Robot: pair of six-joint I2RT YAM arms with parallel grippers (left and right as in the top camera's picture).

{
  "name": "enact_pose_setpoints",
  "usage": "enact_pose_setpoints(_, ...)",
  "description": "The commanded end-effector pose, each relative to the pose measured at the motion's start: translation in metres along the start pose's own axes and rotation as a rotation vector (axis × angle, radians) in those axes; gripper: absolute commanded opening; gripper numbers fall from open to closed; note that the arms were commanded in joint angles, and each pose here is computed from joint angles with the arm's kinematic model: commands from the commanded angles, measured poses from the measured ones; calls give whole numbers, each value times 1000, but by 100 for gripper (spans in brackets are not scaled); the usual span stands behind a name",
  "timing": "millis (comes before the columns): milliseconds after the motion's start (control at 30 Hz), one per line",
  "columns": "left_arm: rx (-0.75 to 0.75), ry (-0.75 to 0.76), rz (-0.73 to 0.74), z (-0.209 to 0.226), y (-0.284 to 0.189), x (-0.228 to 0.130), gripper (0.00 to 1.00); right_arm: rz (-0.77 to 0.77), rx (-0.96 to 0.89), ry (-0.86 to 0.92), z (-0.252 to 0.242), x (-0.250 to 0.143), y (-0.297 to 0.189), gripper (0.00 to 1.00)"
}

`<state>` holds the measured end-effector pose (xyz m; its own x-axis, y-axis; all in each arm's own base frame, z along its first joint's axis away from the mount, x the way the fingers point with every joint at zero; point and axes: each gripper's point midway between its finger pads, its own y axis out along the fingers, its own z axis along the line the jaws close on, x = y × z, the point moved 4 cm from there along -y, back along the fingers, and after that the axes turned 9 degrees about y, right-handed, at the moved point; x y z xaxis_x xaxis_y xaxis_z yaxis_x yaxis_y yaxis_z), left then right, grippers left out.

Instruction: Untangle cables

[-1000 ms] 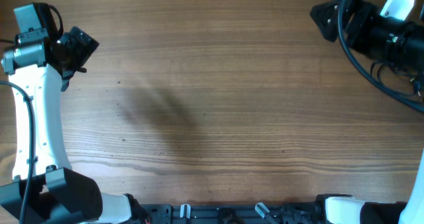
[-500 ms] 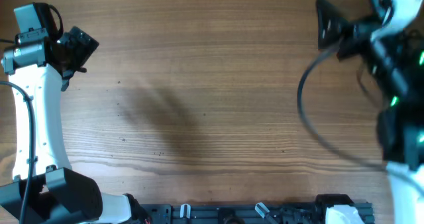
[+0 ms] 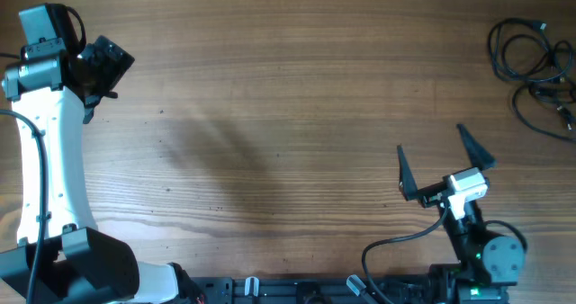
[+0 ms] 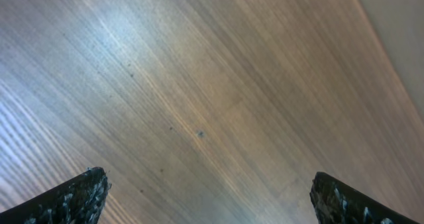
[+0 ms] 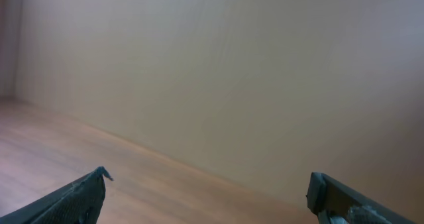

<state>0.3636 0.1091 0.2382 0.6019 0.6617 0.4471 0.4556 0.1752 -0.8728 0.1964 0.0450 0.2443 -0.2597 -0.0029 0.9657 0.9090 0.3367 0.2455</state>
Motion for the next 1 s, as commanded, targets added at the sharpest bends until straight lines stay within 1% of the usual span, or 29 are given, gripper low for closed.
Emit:
enact_pose_setpoints(0,3,-11,-14,0,-2,3,100,30,3,161,4,-22,-8,100)
enact_pose_setpoints(67,3,-11,-14,0,-2,3,100,108,0,207,5,-39,-9,100)
enact_pose_setpoints(133,3,-11,-14,0,-2,3,100,225,-22,352,6,-63,-13,100)
enact_pose_setpoints(167,3,-11,-14,0,-2,3,100,227,-31,429,6,-63,-13,100)
enact_pose_setpoints(200,3,-11,-13,0,-2,3,100,231,-36,453,6,-64,-13,100)
enact_pose_setpoints(700,3,-11,-14,0,-2,3,100,233,-38,453,6,-65,-13,99)
enact_pose_setpoints(833,31,0,-11,5,-2,2,100,233,-38,453,6,-65,-13,100)
enact_pose_setpoints(967,10,5,-33,3,-20,-1,100,233,-38,453,6,-65,-13,100)
